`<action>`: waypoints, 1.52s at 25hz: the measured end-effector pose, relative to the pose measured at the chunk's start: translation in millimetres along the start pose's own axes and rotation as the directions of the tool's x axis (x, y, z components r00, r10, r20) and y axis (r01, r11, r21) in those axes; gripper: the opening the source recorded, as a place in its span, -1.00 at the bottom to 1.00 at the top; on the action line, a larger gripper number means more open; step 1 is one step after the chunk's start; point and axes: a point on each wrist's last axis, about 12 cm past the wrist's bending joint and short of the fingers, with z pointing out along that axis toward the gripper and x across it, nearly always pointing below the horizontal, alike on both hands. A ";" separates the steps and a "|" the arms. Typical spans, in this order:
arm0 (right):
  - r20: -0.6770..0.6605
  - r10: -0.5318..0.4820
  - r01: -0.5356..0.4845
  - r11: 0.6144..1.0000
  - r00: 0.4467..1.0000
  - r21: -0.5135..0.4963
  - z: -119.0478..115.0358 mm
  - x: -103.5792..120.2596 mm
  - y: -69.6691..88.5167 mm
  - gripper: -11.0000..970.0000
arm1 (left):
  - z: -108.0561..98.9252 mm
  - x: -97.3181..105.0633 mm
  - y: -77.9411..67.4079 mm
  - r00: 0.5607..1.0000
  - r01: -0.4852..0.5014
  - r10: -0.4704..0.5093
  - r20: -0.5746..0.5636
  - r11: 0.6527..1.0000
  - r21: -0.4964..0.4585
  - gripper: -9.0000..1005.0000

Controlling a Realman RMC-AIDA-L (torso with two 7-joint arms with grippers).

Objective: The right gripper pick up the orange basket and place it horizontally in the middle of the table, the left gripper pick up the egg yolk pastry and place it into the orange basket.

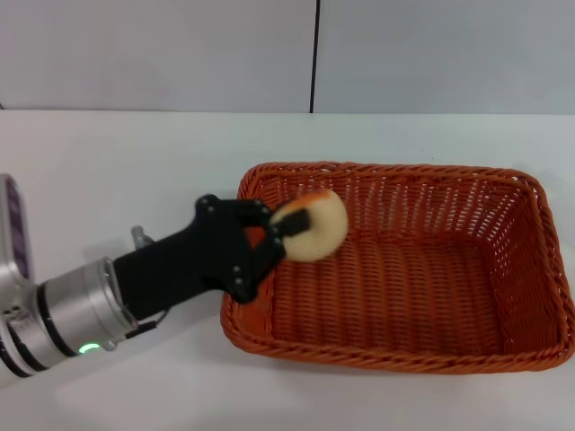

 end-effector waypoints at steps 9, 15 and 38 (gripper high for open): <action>0.008 -0.008 0.008 1.000 1.000 0.012 -2.9 -2.4 -1.6 -0.09 | -5.7 5.9 -5.0 1.000 0.025 -0.025 -0.013 0.999 -0.021 -0.68; 0.022 -0.014 0.013 0.999 1.000 0.051 -9.2 -4.4 -4.2 -0.08 | -22.3 8.9 -6.3 1.000 0.028 -0.029 -0.010 0.995 -0.091 -0.37; 0.069 -0.177 0.132 0.898 0.982 0.420 -55.1 19.7 -7.1 0.55 | -201.3 -0.4 -58.5 0.975 -0.067 0.217 0.053 0.510 -0.857 0.62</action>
